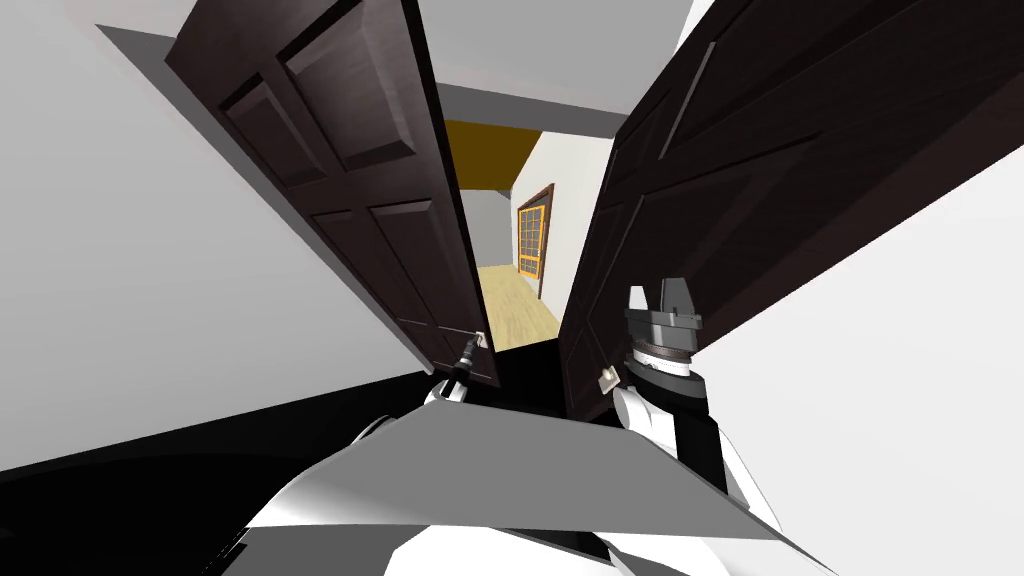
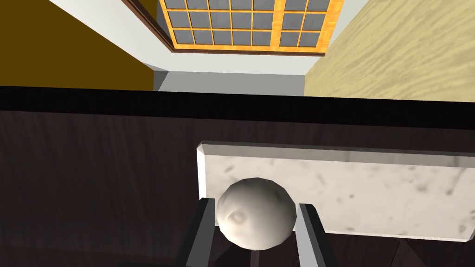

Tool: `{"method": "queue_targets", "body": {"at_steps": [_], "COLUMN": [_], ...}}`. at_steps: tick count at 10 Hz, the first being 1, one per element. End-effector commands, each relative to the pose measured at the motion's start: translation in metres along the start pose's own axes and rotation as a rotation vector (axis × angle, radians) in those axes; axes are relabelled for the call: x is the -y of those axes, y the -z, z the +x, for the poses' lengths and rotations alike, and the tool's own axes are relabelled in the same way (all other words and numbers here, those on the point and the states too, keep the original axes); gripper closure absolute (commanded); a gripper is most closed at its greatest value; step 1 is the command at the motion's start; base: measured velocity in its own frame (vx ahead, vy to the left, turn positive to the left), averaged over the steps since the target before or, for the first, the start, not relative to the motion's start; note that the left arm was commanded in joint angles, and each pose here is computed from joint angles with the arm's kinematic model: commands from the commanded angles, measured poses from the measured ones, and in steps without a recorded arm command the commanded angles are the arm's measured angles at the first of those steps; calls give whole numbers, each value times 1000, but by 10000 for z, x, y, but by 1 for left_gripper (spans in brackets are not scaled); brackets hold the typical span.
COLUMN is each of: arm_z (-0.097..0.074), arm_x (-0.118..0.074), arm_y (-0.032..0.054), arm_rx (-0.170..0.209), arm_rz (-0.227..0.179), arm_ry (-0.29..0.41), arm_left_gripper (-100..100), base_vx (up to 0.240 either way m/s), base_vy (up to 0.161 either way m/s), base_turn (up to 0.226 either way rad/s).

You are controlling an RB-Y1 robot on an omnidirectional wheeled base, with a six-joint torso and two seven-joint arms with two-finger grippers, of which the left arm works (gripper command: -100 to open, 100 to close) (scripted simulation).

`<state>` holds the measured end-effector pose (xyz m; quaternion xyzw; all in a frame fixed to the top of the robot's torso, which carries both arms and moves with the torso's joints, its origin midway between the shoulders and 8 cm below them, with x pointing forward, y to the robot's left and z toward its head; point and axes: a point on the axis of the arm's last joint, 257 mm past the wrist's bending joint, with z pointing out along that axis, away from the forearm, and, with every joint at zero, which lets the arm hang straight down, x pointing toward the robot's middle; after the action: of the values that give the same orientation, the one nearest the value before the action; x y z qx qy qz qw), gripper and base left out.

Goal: Pull the door open

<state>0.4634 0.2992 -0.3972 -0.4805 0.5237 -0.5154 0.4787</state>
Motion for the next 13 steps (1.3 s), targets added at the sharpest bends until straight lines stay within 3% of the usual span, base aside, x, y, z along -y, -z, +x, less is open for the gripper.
{"method": "queue_targets", "body": {"at_steps": [1, 6, 7, 8, 9, 13], "arm_z": [-112, -538, -545, -576, -576, -605], "arm_x": [27, 47, 75, 47, 47, 48], "arm_y": [42, 261, 222, 343, 343, 557], "arm_rx": [-1, 12, 17, -6, -6, -64], "arm_rz": [10, 10, 17, 12, 12, 13], "arm_ry": [5, 6, 0, 1, 1, 2], "arm_left_gripper": [100, 100, 100, 100, 100, 100], "base_vx": [-103, -169, -93, -159, -187, -175], "base_vy": [8, 44, 10, 52, 35, 54], "base_turn": [-294, -253, -20, -105, -94, -96]}}
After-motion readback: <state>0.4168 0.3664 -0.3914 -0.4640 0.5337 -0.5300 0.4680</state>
